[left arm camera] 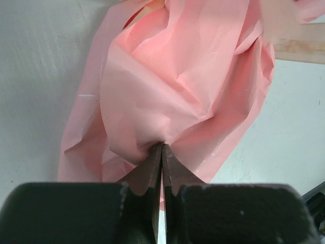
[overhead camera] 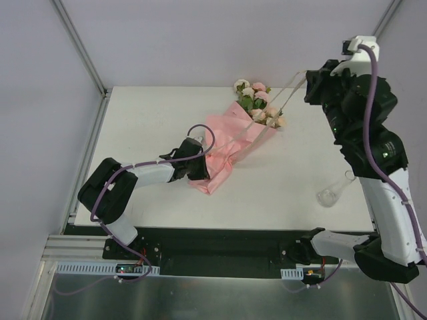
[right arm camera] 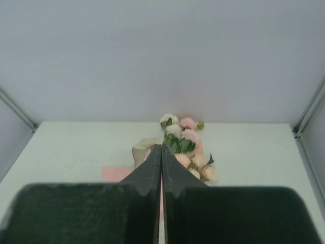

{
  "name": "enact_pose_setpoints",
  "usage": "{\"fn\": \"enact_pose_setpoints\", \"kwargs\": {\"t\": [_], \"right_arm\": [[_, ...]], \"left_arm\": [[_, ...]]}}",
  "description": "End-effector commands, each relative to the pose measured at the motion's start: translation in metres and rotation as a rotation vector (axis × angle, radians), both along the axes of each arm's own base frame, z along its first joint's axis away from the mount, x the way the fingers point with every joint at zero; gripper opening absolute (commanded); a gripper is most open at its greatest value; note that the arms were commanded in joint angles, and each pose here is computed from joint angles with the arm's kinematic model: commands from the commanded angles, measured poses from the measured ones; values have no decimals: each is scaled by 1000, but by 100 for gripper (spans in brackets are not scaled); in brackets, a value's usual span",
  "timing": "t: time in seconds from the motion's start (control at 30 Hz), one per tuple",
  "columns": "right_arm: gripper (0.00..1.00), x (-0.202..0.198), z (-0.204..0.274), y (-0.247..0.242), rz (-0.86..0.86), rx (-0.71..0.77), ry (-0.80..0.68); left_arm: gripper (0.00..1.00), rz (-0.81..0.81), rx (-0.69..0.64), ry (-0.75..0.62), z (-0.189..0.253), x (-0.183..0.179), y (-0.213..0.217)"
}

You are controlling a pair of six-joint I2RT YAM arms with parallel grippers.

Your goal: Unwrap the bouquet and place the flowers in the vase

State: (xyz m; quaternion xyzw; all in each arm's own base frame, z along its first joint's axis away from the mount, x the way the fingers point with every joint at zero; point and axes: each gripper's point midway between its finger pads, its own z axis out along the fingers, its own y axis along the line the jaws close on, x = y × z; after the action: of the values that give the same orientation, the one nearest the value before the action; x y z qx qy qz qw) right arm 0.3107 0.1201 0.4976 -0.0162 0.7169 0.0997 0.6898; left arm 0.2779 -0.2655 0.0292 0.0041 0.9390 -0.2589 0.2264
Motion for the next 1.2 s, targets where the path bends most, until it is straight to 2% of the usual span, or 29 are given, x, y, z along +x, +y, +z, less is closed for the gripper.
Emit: {"fn": "enact_pose_setpoints", "kwargs": {"t": [0.0,0.23,0.37,0.5,0.53,0.67,0.7,0.73,0.83,0.9,1.17], "right_arm": [[1,-13,55,-39,-126,-18,-120],[0,-24,140,-74,-255,-72,-325],[0,-19,169,-83,-316,-112,-408],[0,16,160,-85,-346,-167,-397],[0,36,149,-87,-364,-182,-364],[0,75,129,-146,-511,-179,-291],[0,73,135,-155,-518,-104,-307],[0,81,125,-166,-524,-92,-276],[0,74,125,-209,-561,-12,-290],[1,67,127,-219,-572,1,-303],[0,36,140,-246,-627,-62,-335]], "left_arm": [[0,0,17,-40,9,6,0],[0,-32,21,-78,17,4,4],[0,-44,5,-91,20,2,3],[0,-41,5,-106,22,2,4],[0,-41,6,-107,22,1,5],[0,-35,1,-122,26,2,6],[0,-37,-4,-124,27,2,5],[0,-39,-5,-120,26,2,5],[0,-49,-8,-120,26,1,4],[0,-50,-10,-125,27,1,3],[0,-53,-12,-122,26,1,3]]}}
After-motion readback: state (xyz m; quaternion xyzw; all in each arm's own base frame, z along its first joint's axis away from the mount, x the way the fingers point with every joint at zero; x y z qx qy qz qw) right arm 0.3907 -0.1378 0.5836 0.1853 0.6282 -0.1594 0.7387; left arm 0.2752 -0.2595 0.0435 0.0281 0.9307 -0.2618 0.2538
